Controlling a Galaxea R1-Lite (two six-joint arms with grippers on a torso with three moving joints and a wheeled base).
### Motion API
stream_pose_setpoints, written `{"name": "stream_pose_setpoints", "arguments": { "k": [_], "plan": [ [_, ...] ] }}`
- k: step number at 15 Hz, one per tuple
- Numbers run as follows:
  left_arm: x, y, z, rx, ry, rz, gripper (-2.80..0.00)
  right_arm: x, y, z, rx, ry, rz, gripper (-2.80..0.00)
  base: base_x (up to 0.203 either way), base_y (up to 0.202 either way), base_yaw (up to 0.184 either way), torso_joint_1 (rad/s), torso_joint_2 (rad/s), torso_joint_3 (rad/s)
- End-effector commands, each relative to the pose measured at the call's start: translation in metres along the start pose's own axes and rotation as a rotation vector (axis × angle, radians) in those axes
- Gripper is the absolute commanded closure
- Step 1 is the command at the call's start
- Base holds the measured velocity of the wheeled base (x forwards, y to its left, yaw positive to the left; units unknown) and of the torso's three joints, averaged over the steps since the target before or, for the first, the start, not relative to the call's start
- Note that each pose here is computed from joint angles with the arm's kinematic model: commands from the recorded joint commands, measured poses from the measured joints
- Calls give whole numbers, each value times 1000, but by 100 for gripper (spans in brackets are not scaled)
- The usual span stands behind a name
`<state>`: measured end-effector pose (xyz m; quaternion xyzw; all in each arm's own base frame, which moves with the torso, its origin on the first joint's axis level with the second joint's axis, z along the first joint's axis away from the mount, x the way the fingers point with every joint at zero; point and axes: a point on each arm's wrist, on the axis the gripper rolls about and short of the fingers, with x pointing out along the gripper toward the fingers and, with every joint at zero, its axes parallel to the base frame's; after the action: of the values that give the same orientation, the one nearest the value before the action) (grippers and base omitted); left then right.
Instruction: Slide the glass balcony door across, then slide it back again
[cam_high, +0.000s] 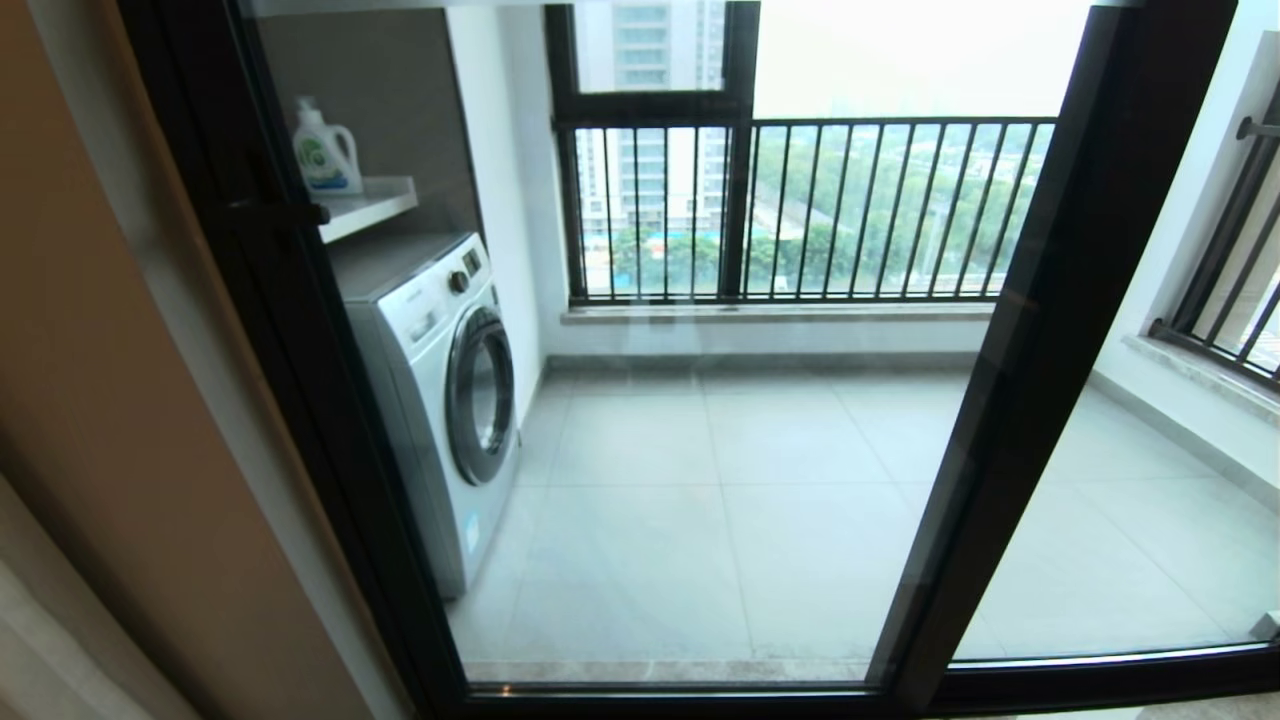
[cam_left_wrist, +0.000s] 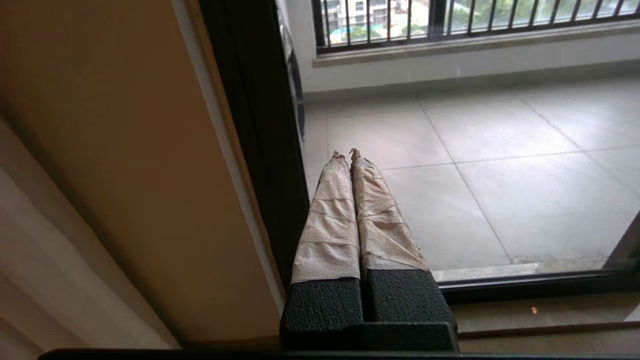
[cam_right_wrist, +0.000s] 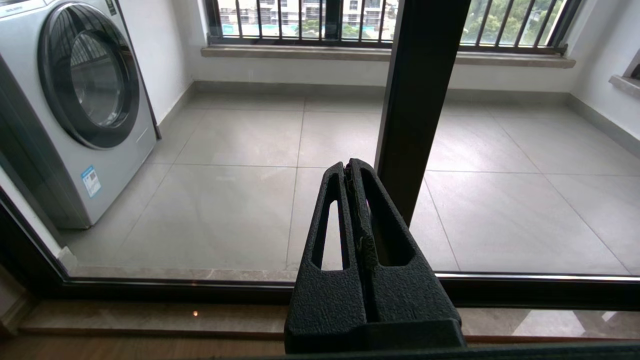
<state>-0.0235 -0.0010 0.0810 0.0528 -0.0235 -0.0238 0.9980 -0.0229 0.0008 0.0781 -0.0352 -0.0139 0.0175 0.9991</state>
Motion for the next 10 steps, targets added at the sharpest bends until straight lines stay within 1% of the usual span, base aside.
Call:
{"name": "stream_pose_setpoints", "arguments": {
  "k": [1,2,4,6,7,8,9,10],
  "plan": [
    [0,0,-6,38,57,20,0,1,0,-3,0,13,2,0,0,0,0,0,0,0],
    [1,0,-6,39,56,11,0,1,0,-3,0,13,2,0,0,0,0,0,0,0],
    [0,0,-6,15,54,15,0,1,0,-3,0,13,2,0,0,0,0,0,0,0],
    [0,0,-6,26,54,14,0,1,0,-3,0,13,2,0,0,0,0,0,0,0],
    [0,0,-6,6,55,21,0,1,0,-3,0,13,2,0,0,0,0,0,0,0],
    [0,0,-6,-34,55,24,0,1,0,-3,0,13,2,0,0,0,0,0,0,0],
    [0,0,-6,-57,53,26,0,1,0,-3,0,13,2,0,0,0,0,0,0,0],
    [0,0,-6,-60,53,28,0,1,0,-3,0,13,2,0,0,0,0,0,0,0]
  ]
}}
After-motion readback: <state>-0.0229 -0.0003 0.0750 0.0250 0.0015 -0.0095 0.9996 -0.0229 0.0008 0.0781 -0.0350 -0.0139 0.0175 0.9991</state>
